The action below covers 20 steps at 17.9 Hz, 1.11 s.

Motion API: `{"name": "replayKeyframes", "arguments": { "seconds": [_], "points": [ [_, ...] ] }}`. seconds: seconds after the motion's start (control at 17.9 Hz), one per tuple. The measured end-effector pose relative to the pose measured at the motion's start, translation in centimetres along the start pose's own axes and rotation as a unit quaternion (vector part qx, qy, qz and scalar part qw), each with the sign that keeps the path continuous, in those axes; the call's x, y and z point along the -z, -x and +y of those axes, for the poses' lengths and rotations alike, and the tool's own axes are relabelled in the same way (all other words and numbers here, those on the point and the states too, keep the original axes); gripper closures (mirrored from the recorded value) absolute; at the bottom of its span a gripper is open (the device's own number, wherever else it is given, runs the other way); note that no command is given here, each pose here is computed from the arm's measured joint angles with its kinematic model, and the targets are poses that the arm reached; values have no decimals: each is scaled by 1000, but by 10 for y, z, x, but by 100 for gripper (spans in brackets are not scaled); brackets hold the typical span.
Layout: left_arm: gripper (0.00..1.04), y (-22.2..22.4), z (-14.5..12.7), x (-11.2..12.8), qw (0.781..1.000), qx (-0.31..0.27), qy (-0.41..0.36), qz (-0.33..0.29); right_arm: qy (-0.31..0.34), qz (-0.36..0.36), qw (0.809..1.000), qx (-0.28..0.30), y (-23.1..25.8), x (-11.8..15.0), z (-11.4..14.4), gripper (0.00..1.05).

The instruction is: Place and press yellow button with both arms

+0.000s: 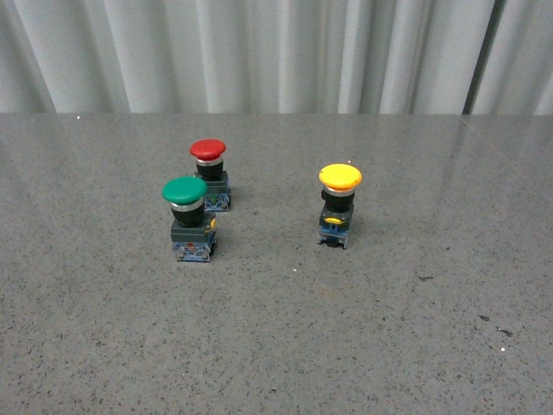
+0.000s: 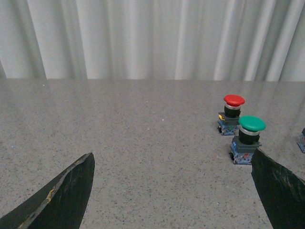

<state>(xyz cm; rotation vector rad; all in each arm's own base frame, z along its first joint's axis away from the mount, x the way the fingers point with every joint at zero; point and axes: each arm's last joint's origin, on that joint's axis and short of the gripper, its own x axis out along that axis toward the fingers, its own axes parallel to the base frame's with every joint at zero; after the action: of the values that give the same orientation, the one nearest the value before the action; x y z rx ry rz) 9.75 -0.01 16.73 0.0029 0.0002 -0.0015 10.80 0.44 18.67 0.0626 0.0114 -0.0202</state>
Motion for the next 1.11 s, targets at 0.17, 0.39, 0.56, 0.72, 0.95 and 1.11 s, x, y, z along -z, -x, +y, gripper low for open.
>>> {"name": "replayKeyframes", "arguments": {
  "seconds": [0.17,0.39,0.56,0.72,0.95,1.11],
  "points": [
    [7,0,0,0,1000,-1,0,0,-13,-97,994,-57,-28,-79,18,7],
    [7,0,0,0,1000,0,0,0,-11,-22,992,-126,-105,-90,57,7],
    [7,0,0,0,1000,0,0,0,-9,14,988,-151,-131,-83,77,7],
    [7,0,0,0,1000,0,0,0,-4,38,986,-165,-148,-74,94,7],
    [7,0,0,0,1000,0,0,0,17,117,971,-209,-181,-35,145,7],
    [7,0,0,0,1000,0,0,0,26,137,964,-224,-187,-23,167,22]
  ]
}}
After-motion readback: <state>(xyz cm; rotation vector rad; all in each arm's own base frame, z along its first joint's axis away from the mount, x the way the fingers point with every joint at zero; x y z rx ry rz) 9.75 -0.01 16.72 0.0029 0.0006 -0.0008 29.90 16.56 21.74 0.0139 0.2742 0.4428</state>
